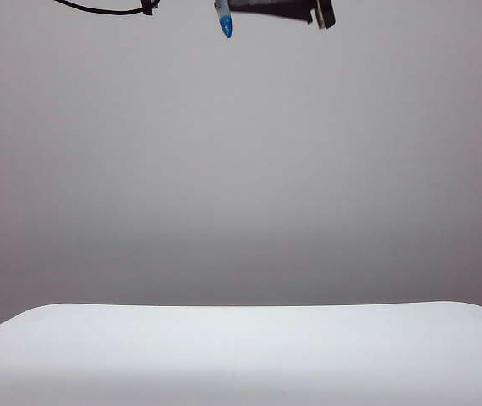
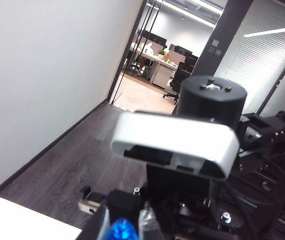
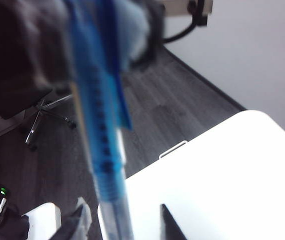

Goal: Pick up the pen and remove the cap.

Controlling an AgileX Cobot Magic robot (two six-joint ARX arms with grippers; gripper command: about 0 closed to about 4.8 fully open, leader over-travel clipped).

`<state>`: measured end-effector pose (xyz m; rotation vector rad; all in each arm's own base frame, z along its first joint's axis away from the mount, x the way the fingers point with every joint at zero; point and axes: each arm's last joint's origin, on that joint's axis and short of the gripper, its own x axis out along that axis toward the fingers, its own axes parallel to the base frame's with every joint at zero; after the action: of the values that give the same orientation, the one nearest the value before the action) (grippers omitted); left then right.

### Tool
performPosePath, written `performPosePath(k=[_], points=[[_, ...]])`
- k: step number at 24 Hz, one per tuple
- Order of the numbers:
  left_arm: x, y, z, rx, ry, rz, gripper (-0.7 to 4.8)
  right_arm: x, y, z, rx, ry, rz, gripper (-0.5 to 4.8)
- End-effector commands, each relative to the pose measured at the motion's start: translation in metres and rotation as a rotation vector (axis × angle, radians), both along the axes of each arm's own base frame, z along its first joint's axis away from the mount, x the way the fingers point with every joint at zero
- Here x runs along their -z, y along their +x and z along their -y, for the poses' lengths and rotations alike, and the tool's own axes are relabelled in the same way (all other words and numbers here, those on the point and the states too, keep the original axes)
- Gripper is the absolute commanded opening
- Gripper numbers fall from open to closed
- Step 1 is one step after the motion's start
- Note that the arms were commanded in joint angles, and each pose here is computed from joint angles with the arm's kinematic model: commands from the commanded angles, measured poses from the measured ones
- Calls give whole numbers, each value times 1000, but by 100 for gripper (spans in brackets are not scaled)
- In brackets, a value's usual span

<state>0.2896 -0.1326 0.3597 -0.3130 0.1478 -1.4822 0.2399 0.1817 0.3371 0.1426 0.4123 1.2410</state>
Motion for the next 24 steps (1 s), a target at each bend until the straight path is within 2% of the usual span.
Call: performPosePath(k=[1, 2, 4, 9, 14, 18, 24], points=[[-2, -2, 2, 15, -4, -2, -6, -2, -2, -3, -21, 11, 13, 153], [-1, -2, 3, 25, 0, -9, -6, -2, -2, -4, -25, 10, 13, 83], [0, -2, 3, 35, 3, -11, -6, -2, -3, -4, -26, 9, 13, -15], [1, -1, 3, 29, 7, -20, -6, 1, -4, -4, -26, -15, -23, -3], [-1, 0, 2, 6, -4, 14, -6, 7, -6, -3, -34, -58, -58, -3], [-7, -1, 2, -15, -35, 79, -6, 18, -9, 0, -54, -137, -81, -3], [-7, -1, 2, -34, -41, 79, -6, 31, -11, 1, -56, -158, -112, -3]])
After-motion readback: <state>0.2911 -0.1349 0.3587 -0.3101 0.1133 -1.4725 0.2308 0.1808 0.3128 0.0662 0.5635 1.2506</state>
